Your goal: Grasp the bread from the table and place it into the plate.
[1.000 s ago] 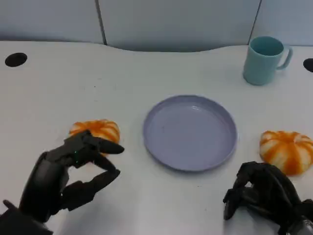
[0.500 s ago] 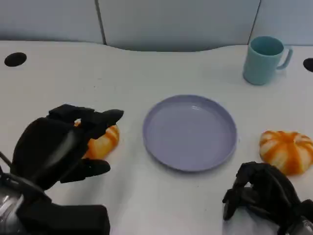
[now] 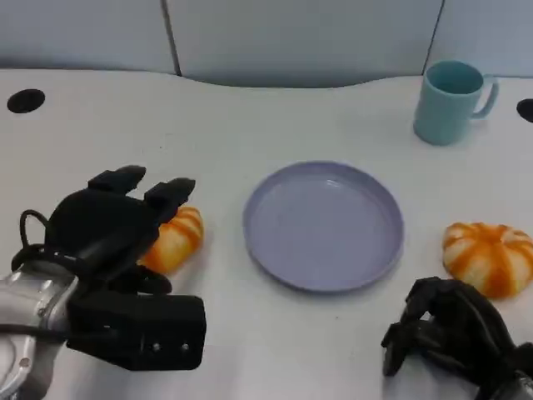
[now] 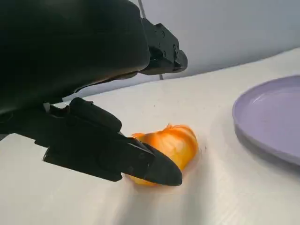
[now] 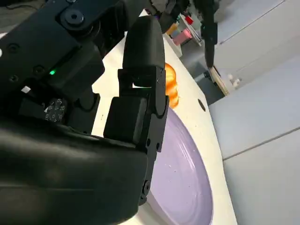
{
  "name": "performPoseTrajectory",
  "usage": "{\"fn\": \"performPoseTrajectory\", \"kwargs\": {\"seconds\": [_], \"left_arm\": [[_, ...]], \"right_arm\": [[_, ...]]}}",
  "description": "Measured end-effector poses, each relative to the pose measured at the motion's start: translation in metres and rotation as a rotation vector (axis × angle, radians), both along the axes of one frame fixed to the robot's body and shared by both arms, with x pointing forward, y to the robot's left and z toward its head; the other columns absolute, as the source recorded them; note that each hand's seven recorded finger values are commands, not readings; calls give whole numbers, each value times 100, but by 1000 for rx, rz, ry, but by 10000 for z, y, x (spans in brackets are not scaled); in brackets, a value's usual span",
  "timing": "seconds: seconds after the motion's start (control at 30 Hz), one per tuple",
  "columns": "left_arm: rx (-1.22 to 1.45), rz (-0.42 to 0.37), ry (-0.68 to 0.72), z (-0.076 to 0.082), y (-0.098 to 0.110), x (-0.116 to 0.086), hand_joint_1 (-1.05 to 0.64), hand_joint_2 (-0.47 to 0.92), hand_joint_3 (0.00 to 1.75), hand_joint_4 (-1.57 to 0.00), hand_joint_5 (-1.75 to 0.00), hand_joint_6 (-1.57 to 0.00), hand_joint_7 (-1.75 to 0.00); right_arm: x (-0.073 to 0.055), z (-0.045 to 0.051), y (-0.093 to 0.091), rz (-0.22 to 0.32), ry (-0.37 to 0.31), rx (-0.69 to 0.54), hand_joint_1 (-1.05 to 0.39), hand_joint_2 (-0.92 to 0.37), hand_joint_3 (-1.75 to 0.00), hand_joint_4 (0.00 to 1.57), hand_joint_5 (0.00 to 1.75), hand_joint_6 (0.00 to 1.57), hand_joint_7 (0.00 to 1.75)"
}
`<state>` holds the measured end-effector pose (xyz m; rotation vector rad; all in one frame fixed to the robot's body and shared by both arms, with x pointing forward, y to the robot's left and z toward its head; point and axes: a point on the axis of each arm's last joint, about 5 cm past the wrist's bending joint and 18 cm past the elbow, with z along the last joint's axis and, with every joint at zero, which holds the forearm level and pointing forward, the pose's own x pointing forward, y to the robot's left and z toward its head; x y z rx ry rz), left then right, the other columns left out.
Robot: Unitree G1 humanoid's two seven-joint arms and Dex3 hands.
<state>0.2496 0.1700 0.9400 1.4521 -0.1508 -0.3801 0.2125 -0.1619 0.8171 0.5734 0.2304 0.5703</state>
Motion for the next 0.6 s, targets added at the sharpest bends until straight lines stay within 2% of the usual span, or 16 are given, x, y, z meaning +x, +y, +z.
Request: {"fn": "performPoseTrajectory", "kwargs": {"seconds": [0.37,0.6], "left_arm": [[118,27,135,-148,-94,371,-78,91,0,0,0,-9,-1],[131,24,183,-207,-166,531,-77,90,0,0,0,-10,-1]], "right_arm": [[-6,0,-23,-2,4,3,-105,-47,0,157,69,157,47],[-5,-5,-25,-3,5,14,-105,-47,0,157,68,157,45]]}}
